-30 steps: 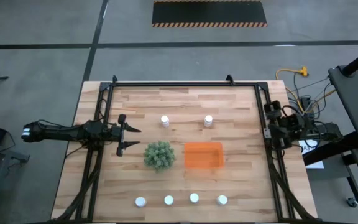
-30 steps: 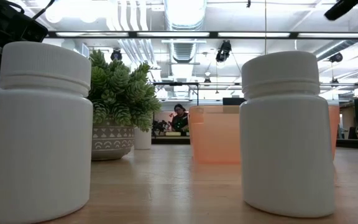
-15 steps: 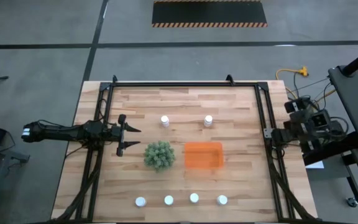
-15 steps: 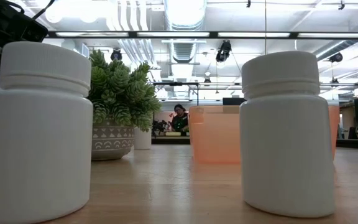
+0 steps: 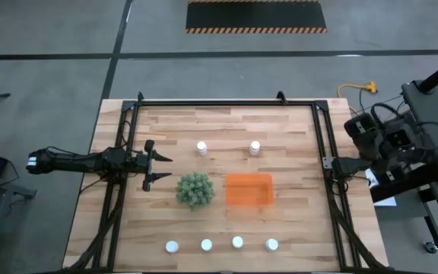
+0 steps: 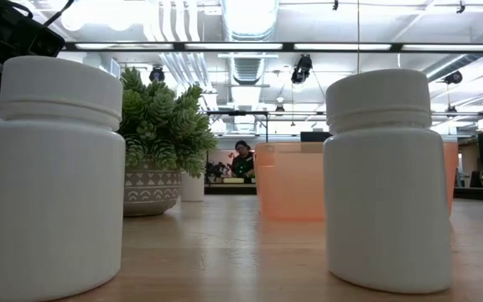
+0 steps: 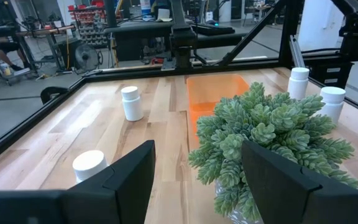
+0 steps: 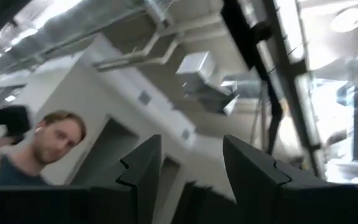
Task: Pick and place pill bottles into a basket
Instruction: Put the white pill bottle into the orange bin
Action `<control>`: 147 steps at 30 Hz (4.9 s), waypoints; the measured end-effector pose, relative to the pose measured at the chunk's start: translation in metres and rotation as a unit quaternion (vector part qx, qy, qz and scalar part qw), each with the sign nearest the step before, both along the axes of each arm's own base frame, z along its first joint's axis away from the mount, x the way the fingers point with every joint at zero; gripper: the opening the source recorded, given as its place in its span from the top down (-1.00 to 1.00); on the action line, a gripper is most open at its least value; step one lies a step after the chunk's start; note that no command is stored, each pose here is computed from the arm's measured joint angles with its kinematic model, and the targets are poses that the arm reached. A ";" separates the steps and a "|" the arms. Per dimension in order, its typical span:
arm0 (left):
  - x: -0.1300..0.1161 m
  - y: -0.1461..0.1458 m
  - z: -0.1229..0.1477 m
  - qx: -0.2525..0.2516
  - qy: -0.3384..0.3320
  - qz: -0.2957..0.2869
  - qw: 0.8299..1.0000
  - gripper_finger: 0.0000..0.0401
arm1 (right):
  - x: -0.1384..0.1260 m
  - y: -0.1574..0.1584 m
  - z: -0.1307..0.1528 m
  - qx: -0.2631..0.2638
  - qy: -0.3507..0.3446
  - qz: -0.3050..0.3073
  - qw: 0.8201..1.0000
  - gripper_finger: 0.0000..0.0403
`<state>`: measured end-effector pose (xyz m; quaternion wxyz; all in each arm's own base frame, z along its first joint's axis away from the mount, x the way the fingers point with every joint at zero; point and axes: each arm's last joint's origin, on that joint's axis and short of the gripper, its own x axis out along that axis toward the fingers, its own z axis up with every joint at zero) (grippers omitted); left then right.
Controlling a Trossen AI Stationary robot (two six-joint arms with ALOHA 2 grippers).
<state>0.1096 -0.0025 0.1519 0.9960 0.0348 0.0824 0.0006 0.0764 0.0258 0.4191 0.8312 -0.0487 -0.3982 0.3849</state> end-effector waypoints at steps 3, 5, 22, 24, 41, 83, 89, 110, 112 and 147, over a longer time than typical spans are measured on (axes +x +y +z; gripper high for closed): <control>0.000 0.000 0.000 0.000 0.000 0.000 1.000 -0.10 | 0.003 0.001 0.021 -0.026 0.037 -0.003 0.999 0.20; 0.000 0.000 0.000 0.000 0.000 0.000 1.000 -0.10 | 0.004 0.001 0.033 -0.047 0.065 -0.021 0.997 0.20; 0.000 0.000 0.000 0.000 0.000 0.000 1.000 -0.10 | -0.012 -0.002 0.107 -0.105 0.269 -0.063 0.955 0.20; 0.000 0.000 0.000 0.000 0.000 0.000 1.000 -0.10 | -0.012 -0.002 0.109 -0.103 0.293 -0.077 0.947 0.20; 0.000 0.000 0.000 0.000 0.000 0.000 1.000 -0.10 | 0.032 0.001 0.088 -0.127 0.501 -0.077 0.853 0.20; 0.000 0.000 0.000 0.000 0.000 0.000 1.000 -0.10 | 0.172 0.205 -0.095 -0.382 0.782 -0.068 0.487 0.20; 0.000 0.000 0.000 0.000 0.000 0.000 1.000 -0.10 | 0.181 0.211 -0.117 -0.408 0.770 -0.122 0.475 0.20; 0.000 0.000 0.000 0.000 0.000 0.000 1.000 -0.10 | 0.186 0.215 -0.164 -0.403 0.769 -0.144 0.474 0.20; 0.000 0.000 0.000 0.000 0.000 0.000 1.000 -0.10 | 0.186 0.214 -0.166 -0.404 0.769 -0.144 0.474 0.20; 0.000 0.000 0.000 0.000 0.000 0.000 1.000 -0.10 | 0.195 0.209 -0.180 -0.380 0.764 -0.172 0.493 -0.58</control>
